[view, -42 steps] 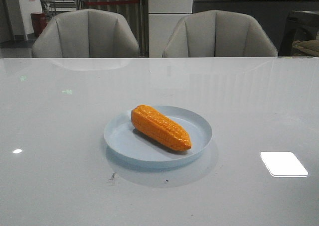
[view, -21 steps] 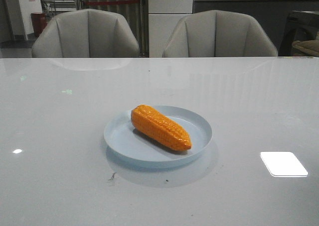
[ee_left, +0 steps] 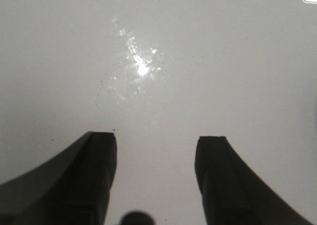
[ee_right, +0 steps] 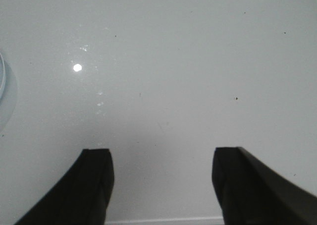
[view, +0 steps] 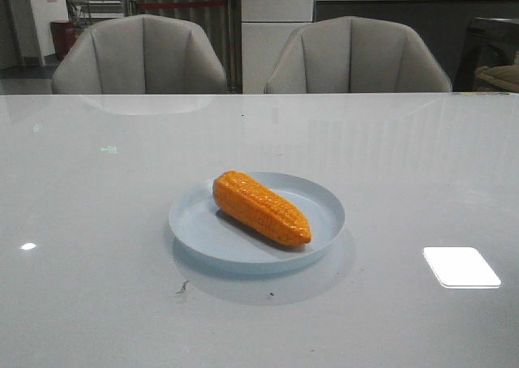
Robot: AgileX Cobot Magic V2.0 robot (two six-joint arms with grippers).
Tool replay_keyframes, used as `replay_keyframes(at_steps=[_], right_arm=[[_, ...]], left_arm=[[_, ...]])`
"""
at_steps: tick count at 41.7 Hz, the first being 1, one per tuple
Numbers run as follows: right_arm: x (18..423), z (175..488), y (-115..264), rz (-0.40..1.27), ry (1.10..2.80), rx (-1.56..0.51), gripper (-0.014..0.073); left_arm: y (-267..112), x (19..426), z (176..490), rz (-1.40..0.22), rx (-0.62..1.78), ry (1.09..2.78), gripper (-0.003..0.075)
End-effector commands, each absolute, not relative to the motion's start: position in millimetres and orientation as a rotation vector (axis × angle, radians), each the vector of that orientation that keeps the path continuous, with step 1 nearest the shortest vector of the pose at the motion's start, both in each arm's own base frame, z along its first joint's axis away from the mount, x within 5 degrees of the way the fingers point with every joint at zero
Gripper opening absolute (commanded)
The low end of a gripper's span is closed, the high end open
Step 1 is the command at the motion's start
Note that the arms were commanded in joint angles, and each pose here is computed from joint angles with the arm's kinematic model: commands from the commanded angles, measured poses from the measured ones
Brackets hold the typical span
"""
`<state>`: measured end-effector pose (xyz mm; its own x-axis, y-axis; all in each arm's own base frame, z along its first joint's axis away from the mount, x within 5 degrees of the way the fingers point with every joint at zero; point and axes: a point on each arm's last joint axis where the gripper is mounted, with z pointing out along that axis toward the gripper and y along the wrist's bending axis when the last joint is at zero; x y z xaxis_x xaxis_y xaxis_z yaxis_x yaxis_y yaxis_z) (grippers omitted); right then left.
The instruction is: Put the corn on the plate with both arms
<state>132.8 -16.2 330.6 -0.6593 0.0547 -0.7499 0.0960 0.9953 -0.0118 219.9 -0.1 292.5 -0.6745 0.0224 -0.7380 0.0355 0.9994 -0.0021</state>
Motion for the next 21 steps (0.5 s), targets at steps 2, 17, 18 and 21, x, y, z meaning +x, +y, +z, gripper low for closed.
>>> replay_keyframes(at_steps=[2,17,18,21], right_arm=[[136,344,-17,-0.074,2.196,0.109,0.0535],[136,344,-17,-0.074,2.195,0.109,0.0535],[136,344,-17,-0.074,2.195,0.109,0.0535],[136,344,-17,-0.074,2.195,0.109,0.0535]], left_arm=[[0,206,328,-0.013,0.032,2.12,0.0311],[-1,114,378,-0.001,0.034,1.756,0.0089],[-1,110,377,0.0,0.034,1.744,0.0088],[-1,96,375,0.009,0.039,1.701,0.0088]])
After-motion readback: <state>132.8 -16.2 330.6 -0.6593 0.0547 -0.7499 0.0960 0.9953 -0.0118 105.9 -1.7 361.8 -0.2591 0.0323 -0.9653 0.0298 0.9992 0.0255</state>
